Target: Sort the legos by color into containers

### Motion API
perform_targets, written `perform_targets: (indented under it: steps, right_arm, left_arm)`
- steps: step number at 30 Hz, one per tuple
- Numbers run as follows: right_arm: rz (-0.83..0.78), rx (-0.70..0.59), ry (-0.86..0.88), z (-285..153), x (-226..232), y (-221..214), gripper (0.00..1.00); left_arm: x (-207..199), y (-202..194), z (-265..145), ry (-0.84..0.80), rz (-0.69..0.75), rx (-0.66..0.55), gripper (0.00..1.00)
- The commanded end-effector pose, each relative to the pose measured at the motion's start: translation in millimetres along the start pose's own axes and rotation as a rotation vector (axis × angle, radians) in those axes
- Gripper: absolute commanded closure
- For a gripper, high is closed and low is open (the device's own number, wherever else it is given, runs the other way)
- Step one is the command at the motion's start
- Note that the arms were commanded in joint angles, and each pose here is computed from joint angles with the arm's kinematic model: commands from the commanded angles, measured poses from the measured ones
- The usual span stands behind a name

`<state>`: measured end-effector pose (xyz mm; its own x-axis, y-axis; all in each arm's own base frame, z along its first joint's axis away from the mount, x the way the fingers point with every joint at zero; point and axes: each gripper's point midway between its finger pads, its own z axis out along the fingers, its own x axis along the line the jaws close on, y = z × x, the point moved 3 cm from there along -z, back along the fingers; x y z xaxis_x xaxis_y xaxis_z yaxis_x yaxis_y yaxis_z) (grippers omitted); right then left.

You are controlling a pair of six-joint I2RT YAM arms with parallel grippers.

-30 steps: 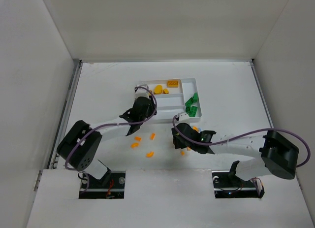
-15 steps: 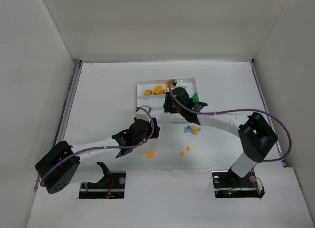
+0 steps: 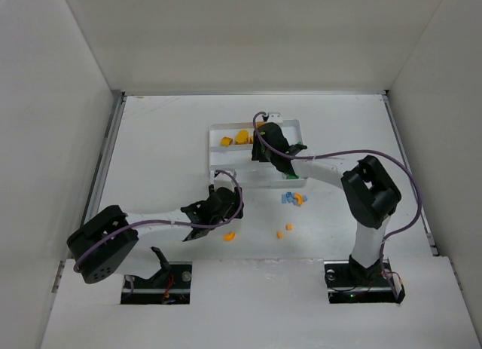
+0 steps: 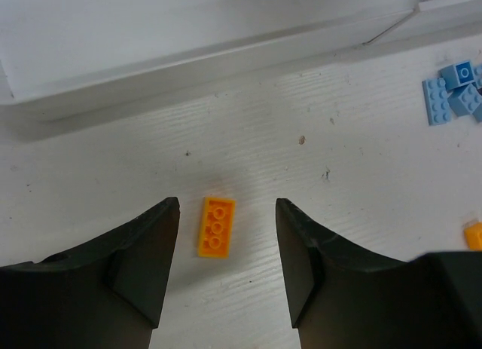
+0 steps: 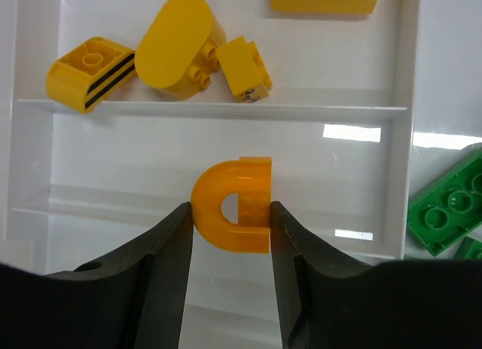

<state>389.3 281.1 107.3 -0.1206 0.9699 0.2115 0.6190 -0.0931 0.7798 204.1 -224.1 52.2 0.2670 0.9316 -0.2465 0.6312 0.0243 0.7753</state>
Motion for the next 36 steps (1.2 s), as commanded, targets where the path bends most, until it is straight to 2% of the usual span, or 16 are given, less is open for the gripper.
perform_targets:
  steps: [1,4,9,13,16,23,26,32,36]
  right_arm:
    - [0.001,-0.06,-0.001,6.3,4.0,22.7,0.65]
    - [-0.007,-0.046,-0.007,9.8,3.5,16.5,0.6]
    - [-0.001,-0.059,-0.005,4.2,2.8,20.4,0.4]
    - [0.01,-0.093,0.015,-13.9,2.8,31.0,0.34]
    - [0.021,-0.127,0.026,-32.3,0.5,40.0,0.34]
    - [0.048,-0.161,0.018,-69.3,-17.0,22.7,0.37]
    - [0.085,-0.161,0.007,-84.9,-29.8,6.3,0.44]
    - [0.138,-0.165,-0.003,-117.9,-52.3,-26.0,0.54]
    - [0.161,-0.158,-0.022,-135.4,-67.4,-46.0,0.63]
  left_arm:
    - [1.5,5.0,1.8,0.016,-0.012,-0.033,0.49]
    - [2.7,0.7,4.0,0.02,0.002,-0.016,0.49]
    - [-0.8,-6.4,8.8,0.024,0.026,0.017,0.51]
    - [0.4,-10.3,9.9,0.034,0.037,0.026,0.55]
    - [-1.2,-12.1,8.1,0.028,0.046,0.036,0.6]
    - [7.8,-16.8,-2.9,0.053,0.057,0.049,0.6]
    - [8.9,-19.1,-4.9,0.058,0.062,0.062,0.66]
    - [2.2,-18.2,-0.3,0.061,0.086,0.068,0.86]
    - [-13.1,9.1,-3.2,0.015,0.041,0.0,0.89]
